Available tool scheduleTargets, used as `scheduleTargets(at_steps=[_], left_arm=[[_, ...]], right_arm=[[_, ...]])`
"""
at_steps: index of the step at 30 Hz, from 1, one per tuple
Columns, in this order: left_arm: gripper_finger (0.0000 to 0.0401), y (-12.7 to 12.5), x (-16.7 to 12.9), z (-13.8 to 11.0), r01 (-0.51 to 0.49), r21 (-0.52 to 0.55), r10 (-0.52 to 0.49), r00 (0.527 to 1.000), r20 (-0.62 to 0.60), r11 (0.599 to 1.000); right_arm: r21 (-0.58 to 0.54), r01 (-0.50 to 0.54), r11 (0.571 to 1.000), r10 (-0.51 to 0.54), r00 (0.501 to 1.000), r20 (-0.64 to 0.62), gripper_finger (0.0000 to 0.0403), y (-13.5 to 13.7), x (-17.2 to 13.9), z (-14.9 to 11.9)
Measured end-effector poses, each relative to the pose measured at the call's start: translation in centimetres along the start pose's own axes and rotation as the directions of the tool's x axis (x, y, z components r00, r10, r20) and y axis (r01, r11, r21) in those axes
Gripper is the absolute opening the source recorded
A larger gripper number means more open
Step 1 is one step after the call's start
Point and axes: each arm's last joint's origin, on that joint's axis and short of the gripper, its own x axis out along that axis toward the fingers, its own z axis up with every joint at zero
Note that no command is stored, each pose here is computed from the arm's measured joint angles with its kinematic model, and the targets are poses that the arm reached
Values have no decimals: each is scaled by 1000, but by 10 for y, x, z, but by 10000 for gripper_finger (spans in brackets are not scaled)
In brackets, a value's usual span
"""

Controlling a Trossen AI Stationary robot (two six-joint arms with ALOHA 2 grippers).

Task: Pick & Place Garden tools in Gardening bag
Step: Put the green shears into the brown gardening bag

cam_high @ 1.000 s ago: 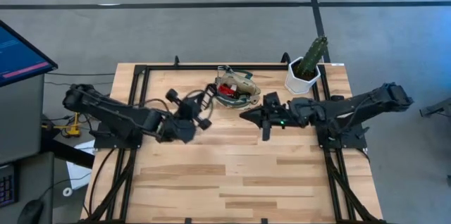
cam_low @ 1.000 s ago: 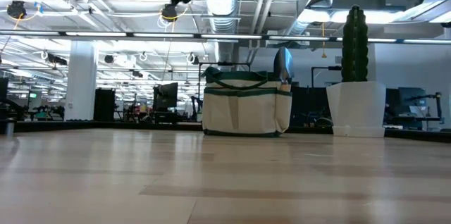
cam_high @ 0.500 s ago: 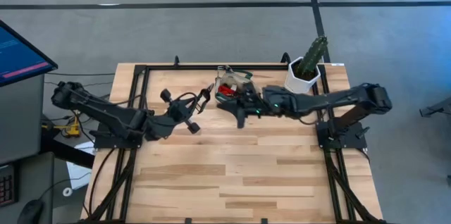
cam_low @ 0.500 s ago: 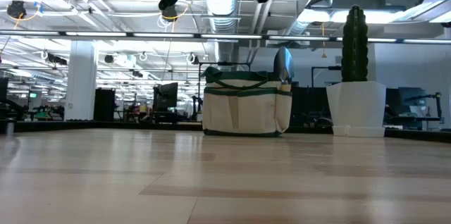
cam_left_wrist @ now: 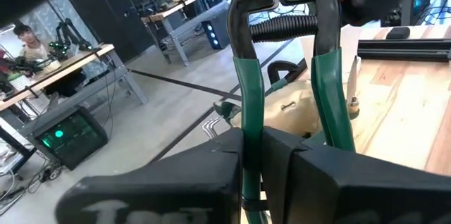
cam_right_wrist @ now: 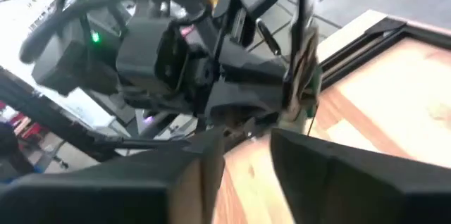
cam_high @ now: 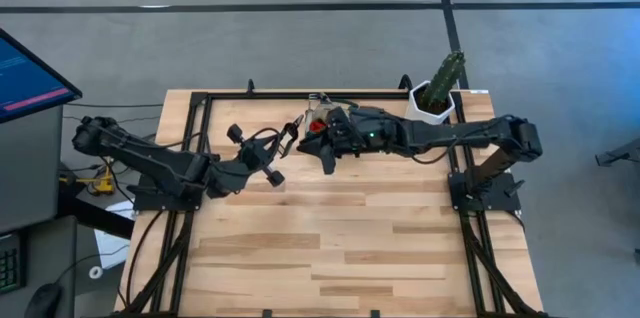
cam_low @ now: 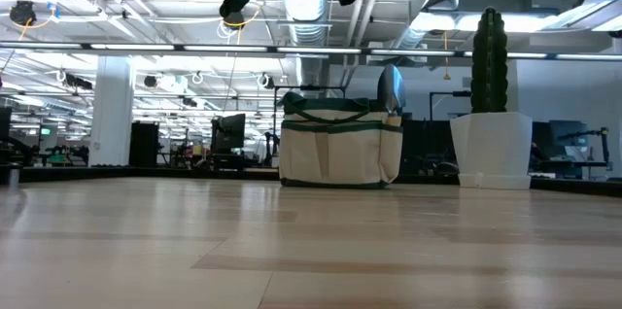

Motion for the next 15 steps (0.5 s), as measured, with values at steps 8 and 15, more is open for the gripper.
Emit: scheduleTargets(at_steps=[8,15], left_arm=[[8,0,0,0,1,-5,-1,1000,1,1000],[8,-6,12,-4,-11,6,11,1000,-19,1000]], right_arm=[[37,34,999,-35,999,34,219,-14,-1,11],[39,30,999,-32,997,63,239,-18,-1,16]])
